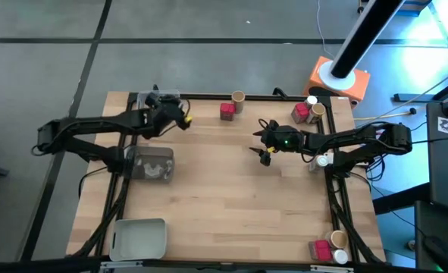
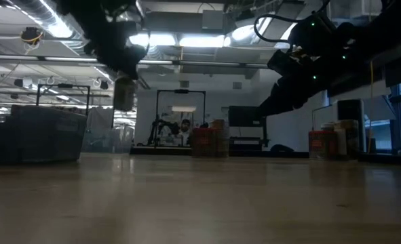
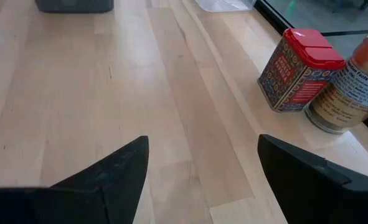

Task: Sort spices by type
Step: Put the top left white spice bottle into the transparent bin

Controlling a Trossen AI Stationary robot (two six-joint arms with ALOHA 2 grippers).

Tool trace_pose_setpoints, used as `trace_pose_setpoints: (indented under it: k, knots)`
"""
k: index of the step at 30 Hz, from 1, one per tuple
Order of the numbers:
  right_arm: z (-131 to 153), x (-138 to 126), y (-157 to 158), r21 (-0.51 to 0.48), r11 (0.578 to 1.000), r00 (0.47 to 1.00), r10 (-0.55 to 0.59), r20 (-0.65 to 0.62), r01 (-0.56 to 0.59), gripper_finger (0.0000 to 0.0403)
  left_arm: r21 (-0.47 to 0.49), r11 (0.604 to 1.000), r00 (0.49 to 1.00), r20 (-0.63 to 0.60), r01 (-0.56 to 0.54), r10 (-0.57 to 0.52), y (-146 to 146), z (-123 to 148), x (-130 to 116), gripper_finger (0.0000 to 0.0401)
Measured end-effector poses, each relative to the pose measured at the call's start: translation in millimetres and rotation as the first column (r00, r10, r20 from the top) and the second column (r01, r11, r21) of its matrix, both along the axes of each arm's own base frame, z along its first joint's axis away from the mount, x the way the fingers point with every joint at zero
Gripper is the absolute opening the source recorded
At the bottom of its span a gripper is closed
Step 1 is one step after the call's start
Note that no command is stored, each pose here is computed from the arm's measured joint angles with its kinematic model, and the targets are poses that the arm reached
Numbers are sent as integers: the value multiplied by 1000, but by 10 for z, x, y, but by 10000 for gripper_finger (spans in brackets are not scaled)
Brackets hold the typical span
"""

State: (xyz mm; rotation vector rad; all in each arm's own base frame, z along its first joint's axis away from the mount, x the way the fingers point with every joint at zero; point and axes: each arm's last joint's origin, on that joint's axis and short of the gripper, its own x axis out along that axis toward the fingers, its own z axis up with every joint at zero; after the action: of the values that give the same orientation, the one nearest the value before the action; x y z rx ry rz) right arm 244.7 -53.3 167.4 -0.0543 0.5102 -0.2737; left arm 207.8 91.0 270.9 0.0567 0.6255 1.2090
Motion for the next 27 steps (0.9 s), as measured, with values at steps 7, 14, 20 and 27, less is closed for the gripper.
trace_pose_setpoints:
  k: [7, 14, 20, 27]
  knots:
    - [3, 2, 0, -1, 1000, 1000, 0, 3, 0, 301, -1, 994, 993, 41, -112, 112, 344, -198, -155, 191]
    - [3, 1, 0, -1, 1000, 1000, 0, 3, 0, 301, -84, 989, 982, 139, -120, 131, 559, -386, -309, 191]
    - [3, 1, 0, -1, 1000, 1000, 0, 3, 0, 301, -143, 983, 976, 165, -118, 142, 640, -547, -395, 191]
    - [2, 2, 0, -2, 1000, 1000, 0, 3, 0, 301, -149, 974, 968, 160, -169, 192, 723, -732, -479, 191]
